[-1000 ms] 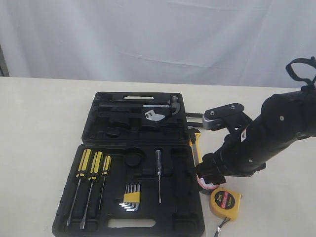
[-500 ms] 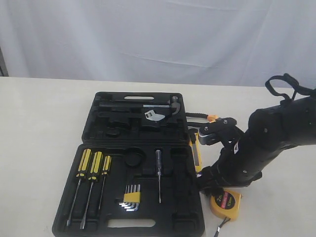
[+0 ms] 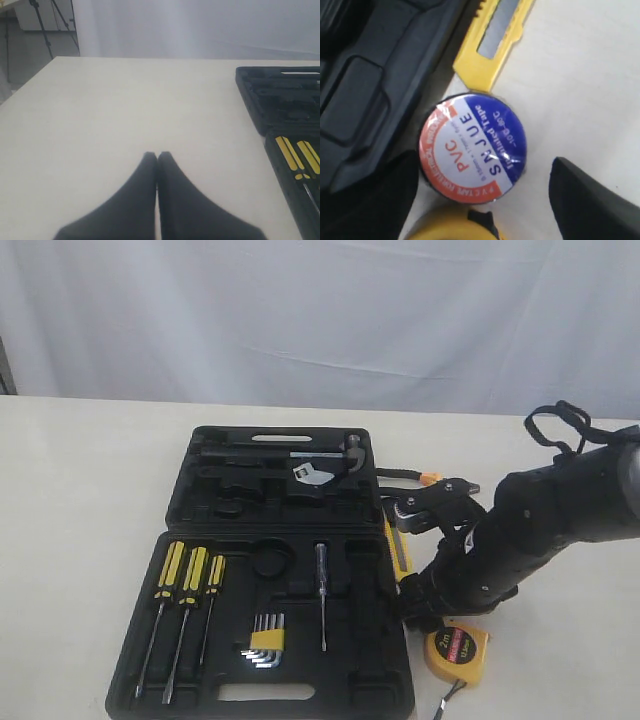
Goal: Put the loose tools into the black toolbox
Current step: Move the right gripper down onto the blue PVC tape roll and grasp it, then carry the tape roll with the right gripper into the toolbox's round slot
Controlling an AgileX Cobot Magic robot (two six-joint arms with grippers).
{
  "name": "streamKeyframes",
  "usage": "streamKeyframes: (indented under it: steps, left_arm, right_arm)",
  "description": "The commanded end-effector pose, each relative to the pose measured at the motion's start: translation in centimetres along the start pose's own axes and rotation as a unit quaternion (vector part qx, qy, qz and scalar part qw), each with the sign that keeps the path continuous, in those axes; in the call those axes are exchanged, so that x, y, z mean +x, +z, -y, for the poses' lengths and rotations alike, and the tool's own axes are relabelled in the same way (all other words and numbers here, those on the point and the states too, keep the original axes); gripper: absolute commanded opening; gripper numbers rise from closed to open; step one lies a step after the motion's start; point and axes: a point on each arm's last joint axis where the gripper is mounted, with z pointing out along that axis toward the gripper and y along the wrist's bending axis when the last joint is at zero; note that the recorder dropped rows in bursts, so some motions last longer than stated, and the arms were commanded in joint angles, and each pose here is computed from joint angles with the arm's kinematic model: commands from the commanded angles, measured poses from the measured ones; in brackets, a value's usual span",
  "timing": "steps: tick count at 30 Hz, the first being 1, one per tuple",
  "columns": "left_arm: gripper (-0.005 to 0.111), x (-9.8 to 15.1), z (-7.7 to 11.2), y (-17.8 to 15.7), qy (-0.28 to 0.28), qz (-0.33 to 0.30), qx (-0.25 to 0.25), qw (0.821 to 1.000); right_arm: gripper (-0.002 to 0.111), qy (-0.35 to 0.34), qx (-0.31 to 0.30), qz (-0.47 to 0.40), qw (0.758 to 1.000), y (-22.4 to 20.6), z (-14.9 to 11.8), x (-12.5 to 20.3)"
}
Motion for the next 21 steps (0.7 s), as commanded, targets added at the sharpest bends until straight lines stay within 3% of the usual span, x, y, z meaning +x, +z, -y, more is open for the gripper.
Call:
streamKeyframes:
  steps: [1,9,11,18,21]
  left_arm:
    - [0.0,0.0,0.1,0.0,-0.005,0.004,0.004,1.0]
    - [0.0,0.0,0.1,0.0,-0.005,0.004,0.004,1.0]
    - [0.0,0.0,0.1,0.0,-0.005,0.004,0.004,1.0]
    - [0.0,0.0,0.1,0.0,-0.005,0.004,0.004,1.0]
    - [0.0,0.0,0.1,0.0,-0.005,0.004,0.004,1.0]
  right_arm:
    - [0.069,-0.011,0.002,0.017,1.0,0.4,0.0,-0.4]
    - [0.067,-0.01,0.003,0.026,1.0,1.5,0.0,-0.8]
    - [0.059,-0.01,0.003,0.023,1.0,1.5,0.0,-1.0]
    - [0.008,-0.008,0.001,0.017,1.0,0.7,0.0,-1.8]
    - [0.0,-0.008,0.0,0.016,1.0,-0.4,0.0,-2.4]
